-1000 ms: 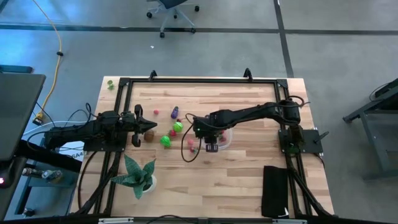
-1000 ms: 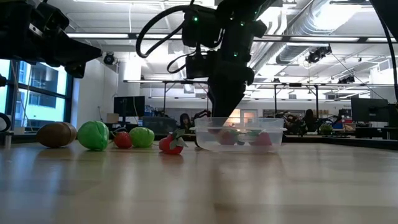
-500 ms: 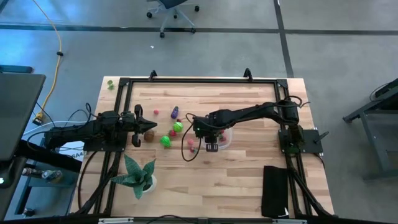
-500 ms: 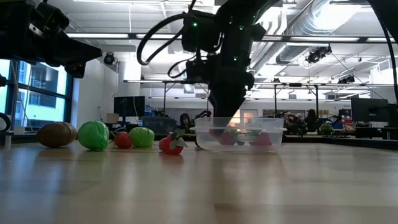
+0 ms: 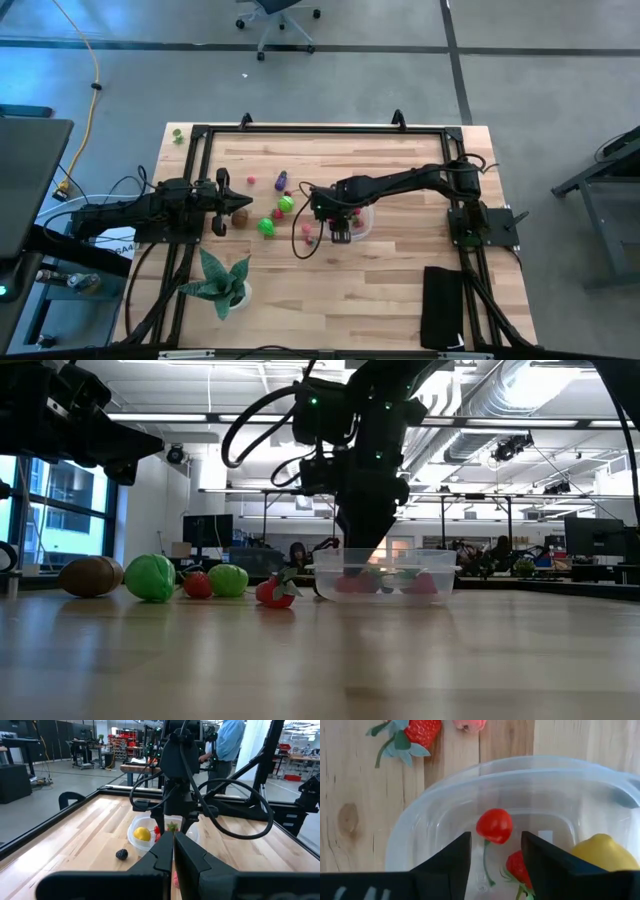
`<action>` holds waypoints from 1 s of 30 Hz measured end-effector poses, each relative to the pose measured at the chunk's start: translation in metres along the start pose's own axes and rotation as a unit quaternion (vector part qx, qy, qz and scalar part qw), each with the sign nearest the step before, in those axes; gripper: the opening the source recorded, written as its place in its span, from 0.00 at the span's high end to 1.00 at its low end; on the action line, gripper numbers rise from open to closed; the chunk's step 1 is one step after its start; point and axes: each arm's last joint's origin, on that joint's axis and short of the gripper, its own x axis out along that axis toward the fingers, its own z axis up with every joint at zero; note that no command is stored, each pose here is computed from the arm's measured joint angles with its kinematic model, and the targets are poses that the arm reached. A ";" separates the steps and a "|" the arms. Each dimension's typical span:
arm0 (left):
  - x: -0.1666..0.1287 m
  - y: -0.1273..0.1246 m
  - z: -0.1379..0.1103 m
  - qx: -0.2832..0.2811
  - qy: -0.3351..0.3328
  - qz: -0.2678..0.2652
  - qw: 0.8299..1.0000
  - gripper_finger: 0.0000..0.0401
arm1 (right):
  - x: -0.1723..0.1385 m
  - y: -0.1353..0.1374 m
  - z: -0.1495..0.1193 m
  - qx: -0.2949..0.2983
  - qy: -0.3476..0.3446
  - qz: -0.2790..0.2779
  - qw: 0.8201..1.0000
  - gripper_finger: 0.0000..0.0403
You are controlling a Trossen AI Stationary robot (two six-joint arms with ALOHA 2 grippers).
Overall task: Pick and placing Produce into tupperware
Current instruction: Put the blackberry into the transparent container
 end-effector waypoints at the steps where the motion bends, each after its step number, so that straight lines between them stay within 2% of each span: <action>1: 0.000 0.000 0.000 0.000 0.000 0.000 1.000 0.99 | 0.000 0.000 0.000 0.000 0.003 0.000 1.000 0.59; 4: 0.000 0.000 0.000 0.000 0.000 0.000 1.000 0.99 | -0.009 0.000 -0.001 0.000 0.011 -0.006 1.000 0.59; 7: 0.000 0.000 0.000 0.000 0.000 0.000 1.000 0.99 | -0.028 -0.002 0.001 -0.006 0.005 -0.037 0.999 0.59; 12: 0.000 0.000 0.000 0.000 0.000 0.000 1.000 0.99 | -0.072 -0.015 0.009 -0.011 -0.056 -0.090 0.994 0.59; 16: 0.000 0.000 0.000 0.000 0.000 0.000 1.000 0.99 | -0.104 -0.046 0.017 0.019 -0.099 -0.115 0.988 0.59; 20: 0.000 0.000 0.000 0.000 0.000 0.000 1.000 0.99 | -0.123 -0.091 0.023 0.066 -0.145 -0.064 0.985 0.59; 24: 0.000 0.000 0.000 0.000 0.000 0.000 1.000 0.99 | -0.115 -0.126 0.026 0.066 -0.128 -0.024 0.989 0.59; 30: 0.000 0.000 0.000 0.000 0.000 0.000 1.000 0.99 | -0.077 -0.147 0.032 0.029 -0.081 0.013 0.996 0.59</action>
